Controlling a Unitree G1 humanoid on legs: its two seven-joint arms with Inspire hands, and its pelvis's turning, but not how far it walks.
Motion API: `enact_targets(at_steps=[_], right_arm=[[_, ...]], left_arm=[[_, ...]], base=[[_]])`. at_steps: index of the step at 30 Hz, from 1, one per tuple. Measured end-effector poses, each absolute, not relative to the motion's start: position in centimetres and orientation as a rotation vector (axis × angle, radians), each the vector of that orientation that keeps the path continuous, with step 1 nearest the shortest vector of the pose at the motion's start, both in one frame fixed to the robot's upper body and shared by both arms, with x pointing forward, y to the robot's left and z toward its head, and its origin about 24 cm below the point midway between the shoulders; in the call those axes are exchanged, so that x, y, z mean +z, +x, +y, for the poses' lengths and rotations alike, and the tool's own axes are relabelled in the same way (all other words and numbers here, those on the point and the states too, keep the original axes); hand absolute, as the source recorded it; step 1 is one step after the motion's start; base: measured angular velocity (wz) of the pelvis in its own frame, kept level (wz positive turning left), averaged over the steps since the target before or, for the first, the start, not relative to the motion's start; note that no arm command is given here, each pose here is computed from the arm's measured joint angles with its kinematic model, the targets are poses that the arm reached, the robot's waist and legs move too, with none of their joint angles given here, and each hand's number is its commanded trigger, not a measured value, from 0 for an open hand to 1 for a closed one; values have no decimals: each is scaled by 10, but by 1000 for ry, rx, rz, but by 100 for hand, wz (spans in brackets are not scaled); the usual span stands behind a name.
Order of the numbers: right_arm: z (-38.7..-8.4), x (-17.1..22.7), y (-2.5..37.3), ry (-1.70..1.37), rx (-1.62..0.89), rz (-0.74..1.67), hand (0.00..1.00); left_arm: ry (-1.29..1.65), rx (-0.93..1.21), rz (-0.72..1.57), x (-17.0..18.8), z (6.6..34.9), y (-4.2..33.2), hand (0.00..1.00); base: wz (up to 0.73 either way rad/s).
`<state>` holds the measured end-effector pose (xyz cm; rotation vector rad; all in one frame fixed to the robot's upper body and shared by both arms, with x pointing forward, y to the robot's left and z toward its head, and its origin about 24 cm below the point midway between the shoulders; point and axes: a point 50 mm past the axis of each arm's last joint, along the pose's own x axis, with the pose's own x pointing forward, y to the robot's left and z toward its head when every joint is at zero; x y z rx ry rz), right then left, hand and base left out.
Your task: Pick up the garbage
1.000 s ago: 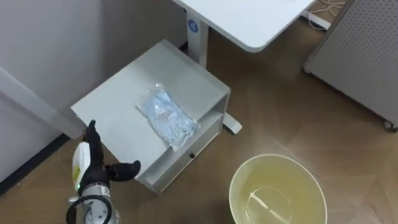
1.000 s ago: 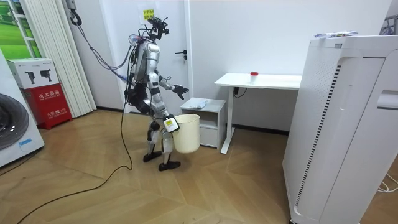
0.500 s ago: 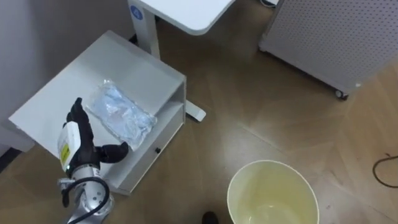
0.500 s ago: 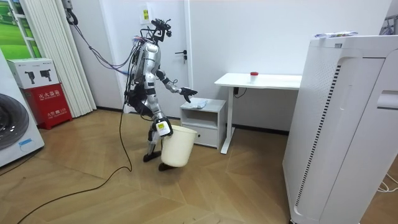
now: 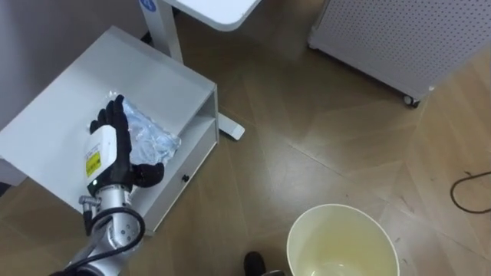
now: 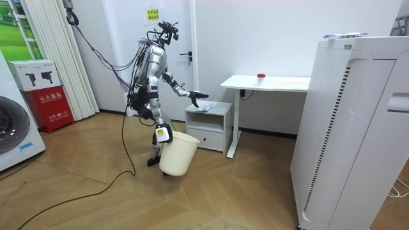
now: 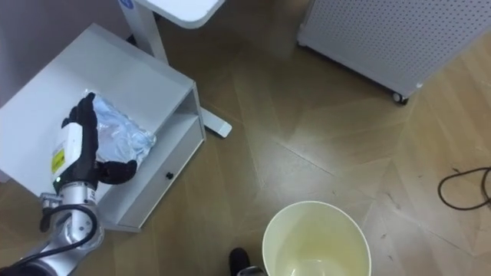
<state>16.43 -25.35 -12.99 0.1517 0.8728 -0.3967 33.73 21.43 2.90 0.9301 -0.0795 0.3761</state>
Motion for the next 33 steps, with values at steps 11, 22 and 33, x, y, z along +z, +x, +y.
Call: enact_targets(at_steps=[11, 22, 33], right_arm=[[-254, -131, 163, 234, -418, 888, 100], [-254, -129, 164, 243, -414, 877, 100], [-250, -127, 170, 229, -433, 861, 100]], left_arm=[[1066, 288, 62, 7, 222, 330, 0], [1108, 193, 241, -10, 229, 323, 0], [1121, 182, 281, -11, 232, 323, 100]], base=[[1], [0], [0]])
